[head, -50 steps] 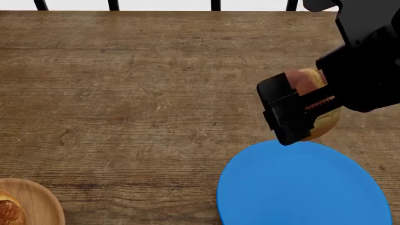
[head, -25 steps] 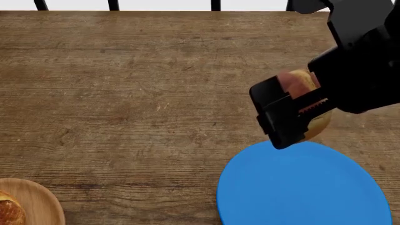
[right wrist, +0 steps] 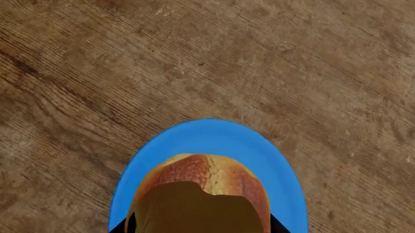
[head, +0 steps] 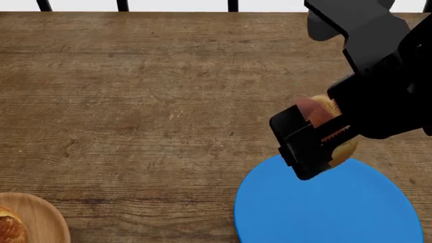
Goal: Place all breads on the cutting board.
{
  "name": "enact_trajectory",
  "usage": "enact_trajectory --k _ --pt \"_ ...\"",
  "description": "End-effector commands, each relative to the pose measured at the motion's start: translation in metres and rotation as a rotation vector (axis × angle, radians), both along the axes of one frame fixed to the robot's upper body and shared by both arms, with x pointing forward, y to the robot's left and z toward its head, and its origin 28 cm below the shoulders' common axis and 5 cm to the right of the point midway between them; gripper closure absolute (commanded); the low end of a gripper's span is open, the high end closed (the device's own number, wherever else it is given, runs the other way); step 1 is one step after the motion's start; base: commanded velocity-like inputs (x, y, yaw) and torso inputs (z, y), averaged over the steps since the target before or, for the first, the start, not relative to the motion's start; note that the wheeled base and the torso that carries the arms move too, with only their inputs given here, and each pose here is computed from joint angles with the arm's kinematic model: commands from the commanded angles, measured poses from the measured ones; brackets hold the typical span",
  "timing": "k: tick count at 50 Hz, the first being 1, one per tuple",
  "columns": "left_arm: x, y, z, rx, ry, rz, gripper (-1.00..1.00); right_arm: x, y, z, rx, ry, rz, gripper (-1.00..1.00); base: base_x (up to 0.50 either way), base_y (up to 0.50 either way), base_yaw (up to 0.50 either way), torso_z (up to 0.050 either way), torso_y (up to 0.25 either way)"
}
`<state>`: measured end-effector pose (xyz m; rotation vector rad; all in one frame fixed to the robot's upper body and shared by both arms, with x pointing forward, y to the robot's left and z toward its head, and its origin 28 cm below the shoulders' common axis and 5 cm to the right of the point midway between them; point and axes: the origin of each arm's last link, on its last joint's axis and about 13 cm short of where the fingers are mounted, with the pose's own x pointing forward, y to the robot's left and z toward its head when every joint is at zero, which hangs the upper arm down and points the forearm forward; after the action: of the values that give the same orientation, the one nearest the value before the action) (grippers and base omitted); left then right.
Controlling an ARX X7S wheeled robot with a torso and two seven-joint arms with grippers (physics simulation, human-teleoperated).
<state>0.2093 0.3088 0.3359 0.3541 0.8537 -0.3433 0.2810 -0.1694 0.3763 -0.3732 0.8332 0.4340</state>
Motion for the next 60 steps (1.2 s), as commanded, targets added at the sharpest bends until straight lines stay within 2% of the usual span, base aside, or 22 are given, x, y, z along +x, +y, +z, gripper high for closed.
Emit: enact_trajectory --k 1,10,19,39,60 --pt "0.018 0.000 -0.013 -0.002 0.034 0.013 -1.00 0.004 -0.001 -0.006 -0.024 0.005 0.003 1.00 0.00 0.00 0.00 0.000 0.000" --pt "0.028 -0.004 -0.027 0.006 0.081 0.009 -1.00 0.003 0.000 -0.002 -0.012 0.000 0.010 1.00 0.00 0.00 0.00 0.000 0.000" --pt "0.030 -0.001 -0.034 0.007 0.102 0.032 -1.00 0.001 0.003 0.011 0.047 -0.023 0.042 1.00 0.00 0.00 0.00 0.000 0.000" --pt "0.040 0.002 -0.046 0.024 0.125 0.054 -1.00 0.002 0.003 0.013 0.035 -0.029 0.044 1.00 0.00 0.00 0.00 0.000 0.000" --pt "0.048 -0.003 -0.060 0.041 0.164 0.030 -1.00 0.001 -0.002 0.010 0.048 -0.028 0.019 1.00 0.00 0.00 0.00 0.000 0.000"
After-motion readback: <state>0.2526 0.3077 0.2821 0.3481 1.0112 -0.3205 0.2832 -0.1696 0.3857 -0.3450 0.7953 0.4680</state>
